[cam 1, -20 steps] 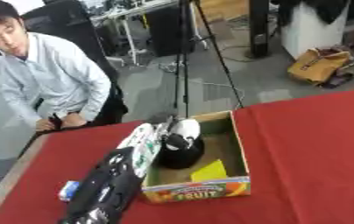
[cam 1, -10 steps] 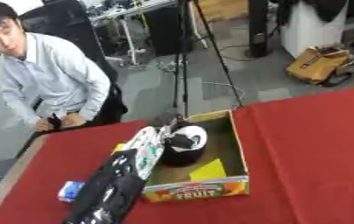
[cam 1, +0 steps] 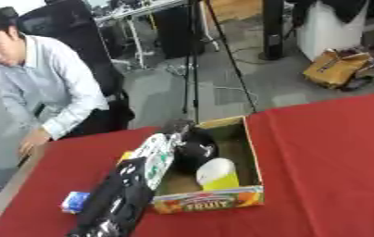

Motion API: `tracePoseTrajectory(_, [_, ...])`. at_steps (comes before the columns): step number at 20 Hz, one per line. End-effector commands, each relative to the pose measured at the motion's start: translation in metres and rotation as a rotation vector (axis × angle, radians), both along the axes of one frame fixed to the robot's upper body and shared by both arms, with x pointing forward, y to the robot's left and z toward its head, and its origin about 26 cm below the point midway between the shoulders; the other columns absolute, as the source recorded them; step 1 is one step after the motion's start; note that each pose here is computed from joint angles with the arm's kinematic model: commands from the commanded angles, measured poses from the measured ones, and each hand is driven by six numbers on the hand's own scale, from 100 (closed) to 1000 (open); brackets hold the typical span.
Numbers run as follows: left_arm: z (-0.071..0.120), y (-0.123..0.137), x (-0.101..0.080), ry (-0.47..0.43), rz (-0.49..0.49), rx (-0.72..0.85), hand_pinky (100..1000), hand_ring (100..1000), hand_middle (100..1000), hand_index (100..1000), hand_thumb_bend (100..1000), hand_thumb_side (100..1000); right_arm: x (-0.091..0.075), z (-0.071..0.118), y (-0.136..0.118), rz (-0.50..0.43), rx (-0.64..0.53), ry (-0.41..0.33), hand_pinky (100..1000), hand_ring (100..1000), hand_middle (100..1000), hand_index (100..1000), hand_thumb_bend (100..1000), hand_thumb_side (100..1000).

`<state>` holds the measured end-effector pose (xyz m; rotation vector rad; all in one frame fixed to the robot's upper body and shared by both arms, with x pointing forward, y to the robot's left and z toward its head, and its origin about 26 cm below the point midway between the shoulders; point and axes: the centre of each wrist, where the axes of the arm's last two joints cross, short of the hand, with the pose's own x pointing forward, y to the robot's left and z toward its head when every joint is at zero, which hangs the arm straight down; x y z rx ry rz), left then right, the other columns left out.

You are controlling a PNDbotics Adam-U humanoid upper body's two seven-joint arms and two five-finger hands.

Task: Pick up objects on the table and place them in the box.

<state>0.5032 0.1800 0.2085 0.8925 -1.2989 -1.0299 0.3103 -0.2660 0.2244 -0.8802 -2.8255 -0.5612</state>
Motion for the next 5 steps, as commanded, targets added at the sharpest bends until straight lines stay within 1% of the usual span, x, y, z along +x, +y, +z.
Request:
tracePoseTrajectory(1, [0.027, 0.007, 0.0, -0.066, -0.006, 0.015, 1000, 929, 892, 1000, 395, 570, -0.004, 0.007, 0.002, 0.015, -0.001, -0.044, 755, 711, 571, 555, 100, 929])
tracePoseTrajectory(2, [0.03, 0.007, -0.002, -0.075, -0.011, 0.021, 1000, 929, 892, 1000, 395, 570, -0.004, 0.007, 0.001, 0.014, -0.002, -0.043, 755, 711, 571, 555, 100, 929])
tracePoseTrajectory(3, [0.038, 0.009, -0.004, -0.102, -0.023, 0.025, 1000, 932, 892, 1000, 356, 561, -0.004, 0.007, 0.001, 0.011, -0.002, -0.043, 755, 711, 571, 555, 100, 930])
tracePoseTrajectory(4, [0.052, 0.012, -0.01, -0.161, -0.05, 0.032, 1000, 932, 891, 1000, 347, 557, -0.004, 0.006, 0.0, 0.005, -0.002, -0.041, 755, 711, 571, 555, 100, 930])
tracePoseTrajectory(5, [0.063, 0.015, -0.017, -0.206, -0.072, 0.035, 1000, 934, 891, 1000, 317, 551, -0.004, 0.006, -0.001, 0.001, -0.002, -0.041, 755, 711, 571, 555, 100, 929])
